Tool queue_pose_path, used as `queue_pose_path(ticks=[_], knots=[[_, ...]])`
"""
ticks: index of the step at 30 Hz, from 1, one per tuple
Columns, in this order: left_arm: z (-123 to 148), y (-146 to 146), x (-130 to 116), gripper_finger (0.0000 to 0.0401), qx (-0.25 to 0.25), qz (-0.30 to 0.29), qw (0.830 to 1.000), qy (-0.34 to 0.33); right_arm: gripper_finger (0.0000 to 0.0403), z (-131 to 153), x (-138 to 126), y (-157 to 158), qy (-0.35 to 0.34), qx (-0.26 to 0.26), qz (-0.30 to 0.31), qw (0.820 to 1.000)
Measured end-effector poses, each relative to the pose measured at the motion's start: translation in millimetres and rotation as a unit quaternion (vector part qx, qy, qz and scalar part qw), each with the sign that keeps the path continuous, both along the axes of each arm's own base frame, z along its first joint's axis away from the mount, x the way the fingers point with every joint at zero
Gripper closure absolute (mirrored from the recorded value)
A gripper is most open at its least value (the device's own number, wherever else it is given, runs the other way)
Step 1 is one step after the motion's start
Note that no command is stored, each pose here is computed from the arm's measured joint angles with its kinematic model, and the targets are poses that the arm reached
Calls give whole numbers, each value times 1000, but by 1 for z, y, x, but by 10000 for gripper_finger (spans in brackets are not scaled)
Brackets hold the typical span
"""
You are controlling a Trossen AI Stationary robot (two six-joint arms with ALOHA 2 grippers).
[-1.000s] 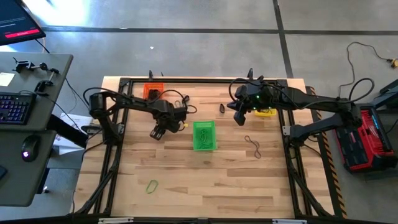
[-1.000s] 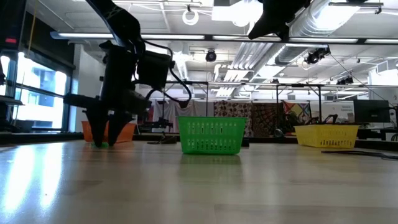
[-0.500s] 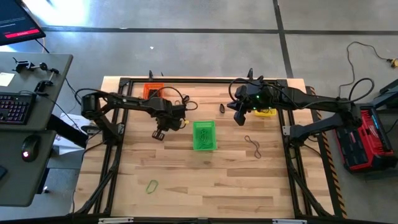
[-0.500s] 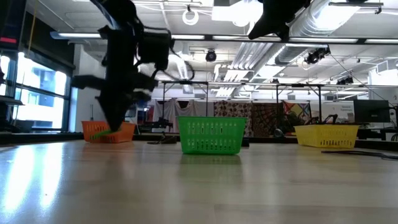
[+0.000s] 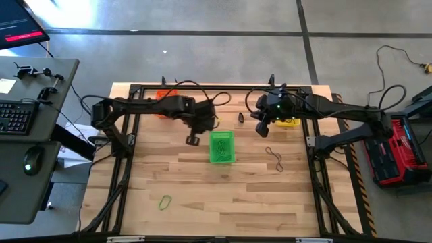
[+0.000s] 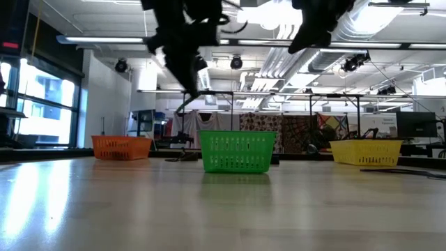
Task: Sort rubber bands into baskets
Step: Put the green rubber band into the green bin
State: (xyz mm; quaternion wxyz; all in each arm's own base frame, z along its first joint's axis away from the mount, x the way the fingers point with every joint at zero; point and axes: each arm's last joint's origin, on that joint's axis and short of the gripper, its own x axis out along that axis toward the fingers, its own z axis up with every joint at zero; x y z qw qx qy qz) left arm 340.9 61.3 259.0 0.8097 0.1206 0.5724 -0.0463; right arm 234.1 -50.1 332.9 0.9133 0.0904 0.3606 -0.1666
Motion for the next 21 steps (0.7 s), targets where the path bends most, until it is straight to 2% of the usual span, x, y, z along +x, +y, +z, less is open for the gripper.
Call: queue_pose_path(ticks=[3, 10, 15, 21], knots=[[8, -7, 18, 401, -20, 11, 999, -22, 403, 2, -7, -6, 4, -5, -8, 1000], [5, -25, 59, 401, -45, 23, 998, -36, 403, 15, -28, -21, -18, -23, -8, 1000], [-15, -33, 79, 401, -68, 27, 997, -17, 403, 19, -41, -29, -18, -22, -8, 1000], [-46, -44, 90, 401, -82, 21, 996, 23, 403, 16, -49, -31, 9, -17, 7, 1000]])
